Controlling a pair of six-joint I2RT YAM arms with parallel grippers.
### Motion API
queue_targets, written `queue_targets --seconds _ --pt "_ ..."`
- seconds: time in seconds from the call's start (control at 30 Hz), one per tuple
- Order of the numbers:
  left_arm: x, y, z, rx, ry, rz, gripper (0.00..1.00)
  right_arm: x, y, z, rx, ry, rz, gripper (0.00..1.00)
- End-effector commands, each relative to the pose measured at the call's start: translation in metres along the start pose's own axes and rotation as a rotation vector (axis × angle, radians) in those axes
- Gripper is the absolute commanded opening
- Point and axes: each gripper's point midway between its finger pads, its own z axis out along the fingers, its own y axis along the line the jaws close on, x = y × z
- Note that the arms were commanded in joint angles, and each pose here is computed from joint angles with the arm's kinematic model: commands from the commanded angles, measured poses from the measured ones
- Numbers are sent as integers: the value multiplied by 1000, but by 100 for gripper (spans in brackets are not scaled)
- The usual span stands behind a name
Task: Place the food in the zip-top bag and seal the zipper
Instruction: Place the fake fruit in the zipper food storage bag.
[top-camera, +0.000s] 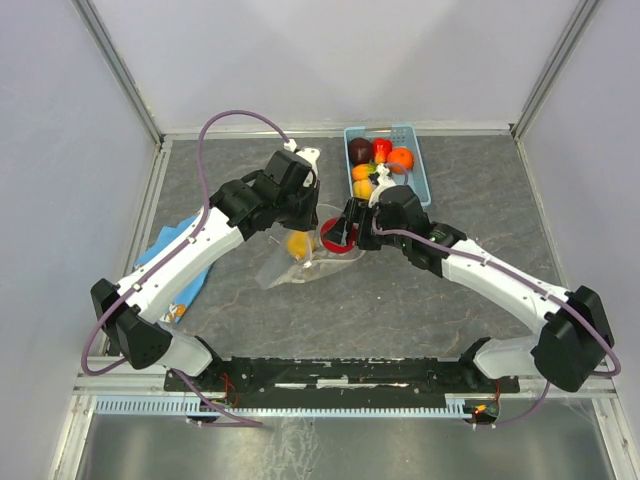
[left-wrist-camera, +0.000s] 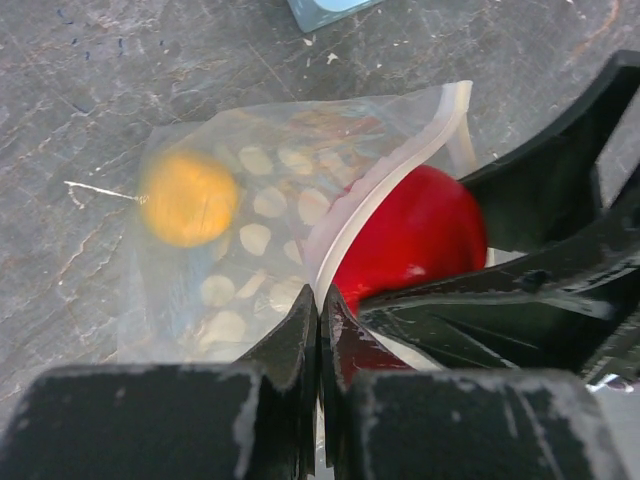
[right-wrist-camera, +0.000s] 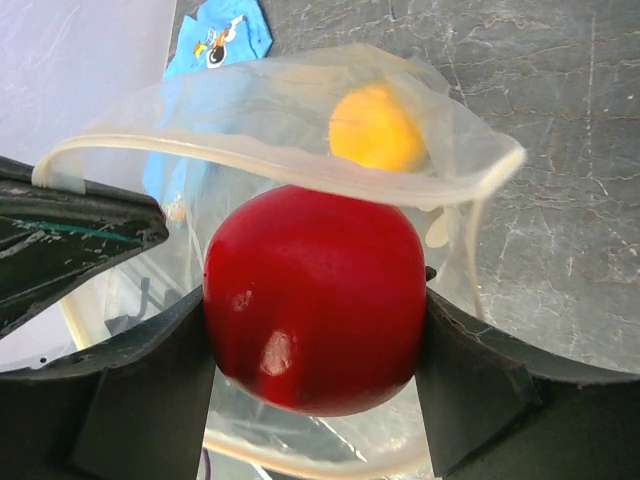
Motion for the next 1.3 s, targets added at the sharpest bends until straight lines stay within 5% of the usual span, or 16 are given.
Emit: queue_targets --seconds 0.0,0.27,0.8,1.27 --pt "-18 -22 -5 101 -56 -53 3 -4 20 8 -95 0 -46 47" --pt "-20 -22 -5 95 -68 -60 3 24 20 27 -159 116 -115 52" --pt "-11 -16 0 75 -60 -59 3 37 16 21 -160 182 -196 91" --pt "7 -5 1 63 -70 -49 3 -17 3 -54 107 16 -306 86"
